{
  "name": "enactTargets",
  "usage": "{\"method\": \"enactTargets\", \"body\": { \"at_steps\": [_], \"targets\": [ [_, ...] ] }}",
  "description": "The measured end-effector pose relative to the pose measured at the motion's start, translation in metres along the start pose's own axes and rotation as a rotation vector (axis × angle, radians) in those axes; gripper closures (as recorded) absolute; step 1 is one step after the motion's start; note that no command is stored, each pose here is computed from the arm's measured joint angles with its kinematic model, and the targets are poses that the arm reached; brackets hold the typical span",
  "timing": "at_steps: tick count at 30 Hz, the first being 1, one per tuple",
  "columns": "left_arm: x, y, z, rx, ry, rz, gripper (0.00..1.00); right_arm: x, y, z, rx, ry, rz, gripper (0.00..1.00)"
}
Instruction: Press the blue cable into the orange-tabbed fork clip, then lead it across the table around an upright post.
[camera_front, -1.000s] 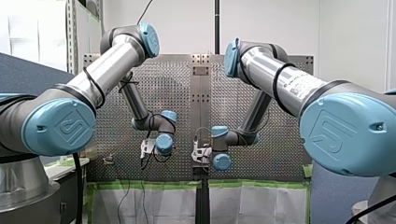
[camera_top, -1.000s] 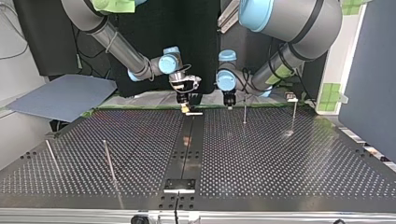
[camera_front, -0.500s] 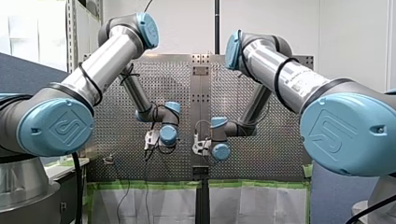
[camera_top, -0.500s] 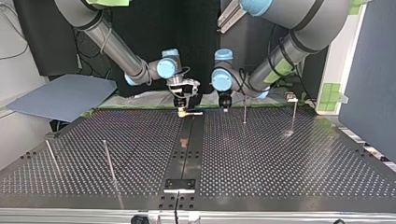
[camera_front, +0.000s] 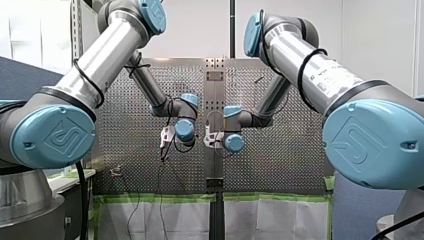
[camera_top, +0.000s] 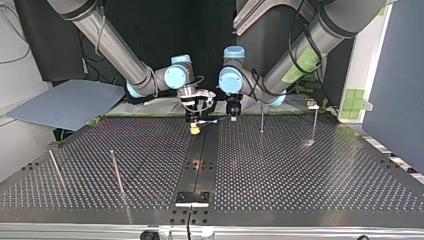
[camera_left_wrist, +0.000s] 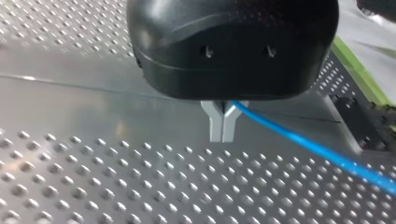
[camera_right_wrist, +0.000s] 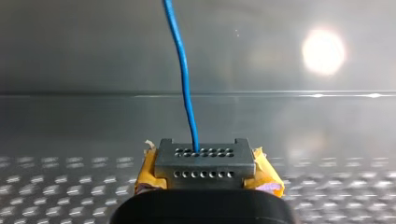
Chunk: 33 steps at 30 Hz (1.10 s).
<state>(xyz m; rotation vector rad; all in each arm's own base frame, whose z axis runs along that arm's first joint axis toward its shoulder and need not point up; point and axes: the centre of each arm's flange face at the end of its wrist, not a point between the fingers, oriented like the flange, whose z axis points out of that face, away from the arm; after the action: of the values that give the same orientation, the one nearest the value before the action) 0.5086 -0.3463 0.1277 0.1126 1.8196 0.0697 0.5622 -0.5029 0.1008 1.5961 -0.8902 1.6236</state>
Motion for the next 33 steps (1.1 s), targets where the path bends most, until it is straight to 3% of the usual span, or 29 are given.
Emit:
{"method": "enactTargets", "body": {
  "at_steps": [16,29,33],
  "targets": [
    [-0.082,-0.001,-0.034,0.016,-0.116,-0.067,0.98,0.115,0.011,0.004,-0.006,0.137,0.021,1.0],
    [-0.17,0.013,-0.053,-0.029,-0.314,-0.166,0.98,0.199,0.013,-0.013,-0.003,0.18,0.031,1.0],
    [-0.19,0.014,-0.056,-0.03,-0.35,-0.184,0.98,0.224,0.014,-0.019,-0.003,0.204,0.039,1.0]
  ]
}}
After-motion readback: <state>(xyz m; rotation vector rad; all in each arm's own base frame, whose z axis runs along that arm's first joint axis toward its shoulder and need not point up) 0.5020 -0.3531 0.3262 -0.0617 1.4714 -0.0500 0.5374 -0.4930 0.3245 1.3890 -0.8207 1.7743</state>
